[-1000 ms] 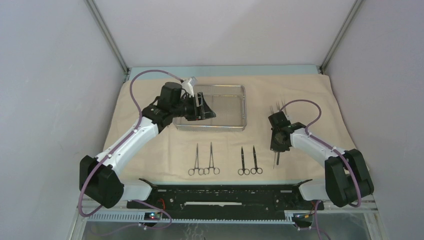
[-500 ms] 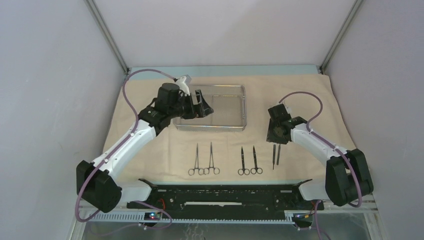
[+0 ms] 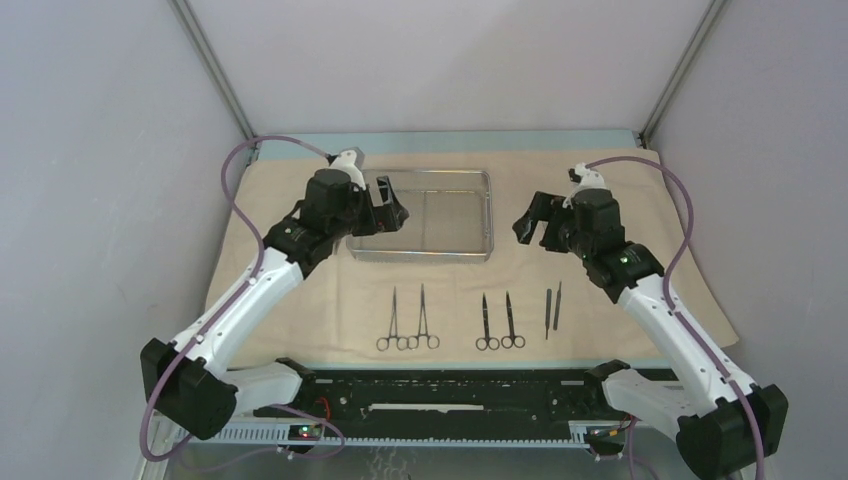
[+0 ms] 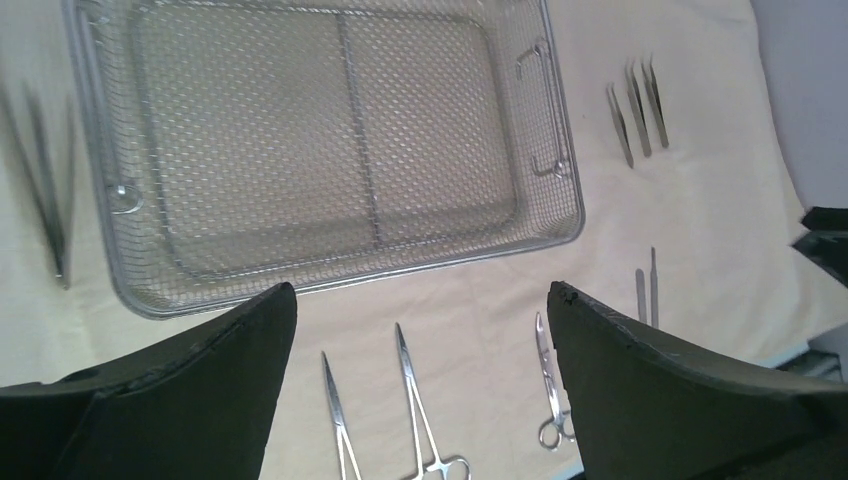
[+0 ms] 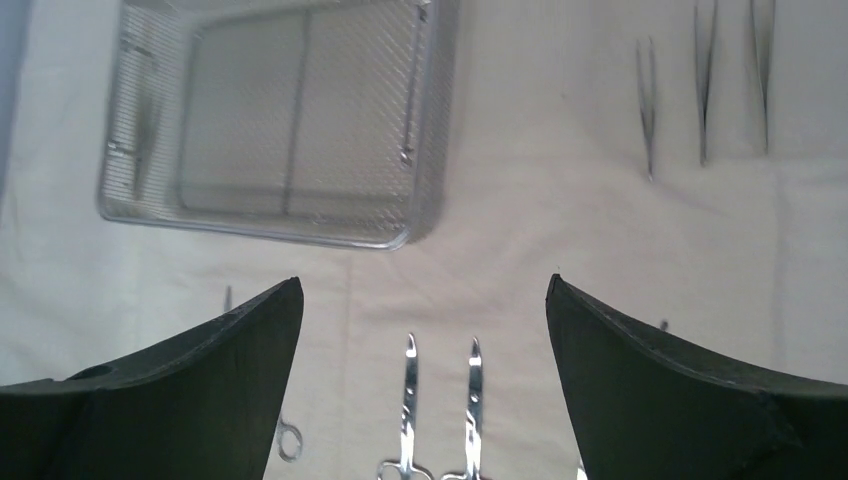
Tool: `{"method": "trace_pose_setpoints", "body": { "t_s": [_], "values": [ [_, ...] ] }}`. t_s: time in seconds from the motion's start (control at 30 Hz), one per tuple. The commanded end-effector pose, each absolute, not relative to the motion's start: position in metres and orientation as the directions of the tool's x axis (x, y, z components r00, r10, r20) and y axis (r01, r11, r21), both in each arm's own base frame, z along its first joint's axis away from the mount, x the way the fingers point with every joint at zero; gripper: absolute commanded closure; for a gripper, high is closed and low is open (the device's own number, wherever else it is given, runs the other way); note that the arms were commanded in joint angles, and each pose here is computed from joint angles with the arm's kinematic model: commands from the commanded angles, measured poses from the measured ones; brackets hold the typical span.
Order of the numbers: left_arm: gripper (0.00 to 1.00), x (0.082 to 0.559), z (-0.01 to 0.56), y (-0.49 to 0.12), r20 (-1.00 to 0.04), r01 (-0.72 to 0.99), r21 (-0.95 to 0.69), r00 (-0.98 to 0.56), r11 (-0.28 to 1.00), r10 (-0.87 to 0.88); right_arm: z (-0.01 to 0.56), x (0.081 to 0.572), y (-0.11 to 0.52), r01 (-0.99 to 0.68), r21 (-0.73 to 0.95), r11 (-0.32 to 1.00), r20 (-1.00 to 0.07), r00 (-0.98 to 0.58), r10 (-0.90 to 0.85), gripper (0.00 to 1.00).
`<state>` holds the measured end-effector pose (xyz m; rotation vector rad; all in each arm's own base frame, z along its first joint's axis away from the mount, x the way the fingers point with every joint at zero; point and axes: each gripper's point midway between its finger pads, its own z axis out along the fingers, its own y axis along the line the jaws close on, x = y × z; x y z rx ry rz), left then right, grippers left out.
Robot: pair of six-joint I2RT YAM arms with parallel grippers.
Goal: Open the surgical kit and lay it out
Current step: Reset both arms
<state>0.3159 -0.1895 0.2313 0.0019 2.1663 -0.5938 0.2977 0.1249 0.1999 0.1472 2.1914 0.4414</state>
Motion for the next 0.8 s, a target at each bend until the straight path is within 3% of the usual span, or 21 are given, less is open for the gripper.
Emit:
{"method": "trace_pose_setpoints", "body": {
  "t_s": [0.0,0.77],
  "values": [
    [0.0,0.324,0.273,-0.17,-0.837,0.186,-0.37,-0.493,0.91,-0.239,0.261,0.31,0.141,-0.201,0.411,0.889,-0.839,-0.464,0.283,0.0],
    [0.0,0.316,0.283,-0.157,-0.875,0.2,-0.317,-0.438,0.927,-0.205,0.275,0.32,0.153,-0.262,0.438,0.86,-0.851,-0.428,0.303,0.0]
  ]
}}
